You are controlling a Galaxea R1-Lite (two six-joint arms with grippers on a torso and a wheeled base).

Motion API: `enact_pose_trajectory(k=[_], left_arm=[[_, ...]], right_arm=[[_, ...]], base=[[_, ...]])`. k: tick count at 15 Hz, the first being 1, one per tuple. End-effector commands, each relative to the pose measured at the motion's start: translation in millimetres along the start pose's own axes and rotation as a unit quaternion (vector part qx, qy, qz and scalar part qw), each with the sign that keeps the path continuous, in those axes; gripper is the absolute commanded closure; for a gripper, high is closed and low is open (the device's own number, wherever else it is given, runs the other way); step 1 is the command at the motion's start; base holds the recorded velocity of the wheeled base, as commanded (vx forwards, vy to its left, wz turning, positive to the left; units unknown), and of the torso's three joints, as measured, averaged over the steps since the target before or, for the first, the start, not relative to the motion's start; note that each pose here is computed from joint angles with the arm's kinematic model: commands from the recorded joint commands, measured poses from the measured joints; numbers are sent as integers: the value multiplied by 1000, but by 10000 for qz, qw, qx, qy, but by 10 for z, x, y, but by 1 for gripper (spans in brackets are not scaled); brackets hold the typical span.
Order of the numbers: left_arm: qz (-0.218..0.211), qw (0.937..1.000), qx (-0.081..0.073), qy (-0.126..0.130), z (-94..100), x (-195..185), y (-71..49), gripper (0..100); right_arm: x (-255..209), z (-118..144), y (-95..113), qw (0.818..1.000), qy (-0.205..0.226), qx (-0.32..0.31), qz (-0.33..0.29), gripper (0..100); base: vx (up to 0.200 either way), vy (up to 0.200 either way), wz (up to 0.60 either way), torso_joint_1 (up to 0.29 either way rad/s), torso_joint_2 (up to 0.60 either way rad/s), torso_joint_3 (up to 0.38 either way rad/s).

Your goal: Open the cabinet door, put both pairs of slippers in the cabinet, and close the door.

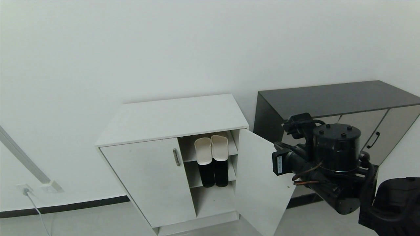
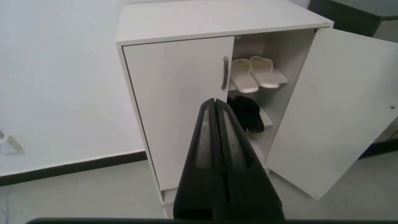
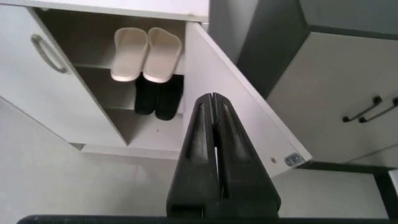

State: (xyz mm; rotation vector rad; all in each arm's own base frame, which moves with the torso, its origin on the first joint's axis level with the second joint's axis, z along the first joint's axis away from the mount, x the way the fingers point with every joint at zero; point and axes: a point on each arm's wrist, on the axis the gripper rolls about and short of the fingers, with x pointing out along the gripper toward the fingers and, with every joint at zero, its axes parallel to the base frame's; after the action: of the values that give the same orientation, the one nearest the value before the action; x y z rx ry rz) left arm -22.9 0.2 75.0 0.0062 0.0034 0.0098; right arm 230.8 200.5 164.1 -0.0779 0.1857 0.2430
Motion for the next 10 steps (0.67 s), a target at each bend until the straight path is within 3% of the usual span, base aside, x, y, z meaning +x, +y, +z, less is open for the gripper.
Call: enact_pose_trajectory(k=[1,7,10], left_arm=[[5,10000,0,6,0,1,0,100],[12,10000,0,6,0,1,0,100],[5,10000,8,6,0,1,0,100]], right_arm=[[39,-14,18,10000,20,-11,-11,100],[279,5,-109,9998,28,77,-187,100],[748,0,-348,9986,38,228,-465,100]], base=[[-200,0,0,12,7,-2],[0,0,0,0,0,0],[0,0,0,0,0,0]])
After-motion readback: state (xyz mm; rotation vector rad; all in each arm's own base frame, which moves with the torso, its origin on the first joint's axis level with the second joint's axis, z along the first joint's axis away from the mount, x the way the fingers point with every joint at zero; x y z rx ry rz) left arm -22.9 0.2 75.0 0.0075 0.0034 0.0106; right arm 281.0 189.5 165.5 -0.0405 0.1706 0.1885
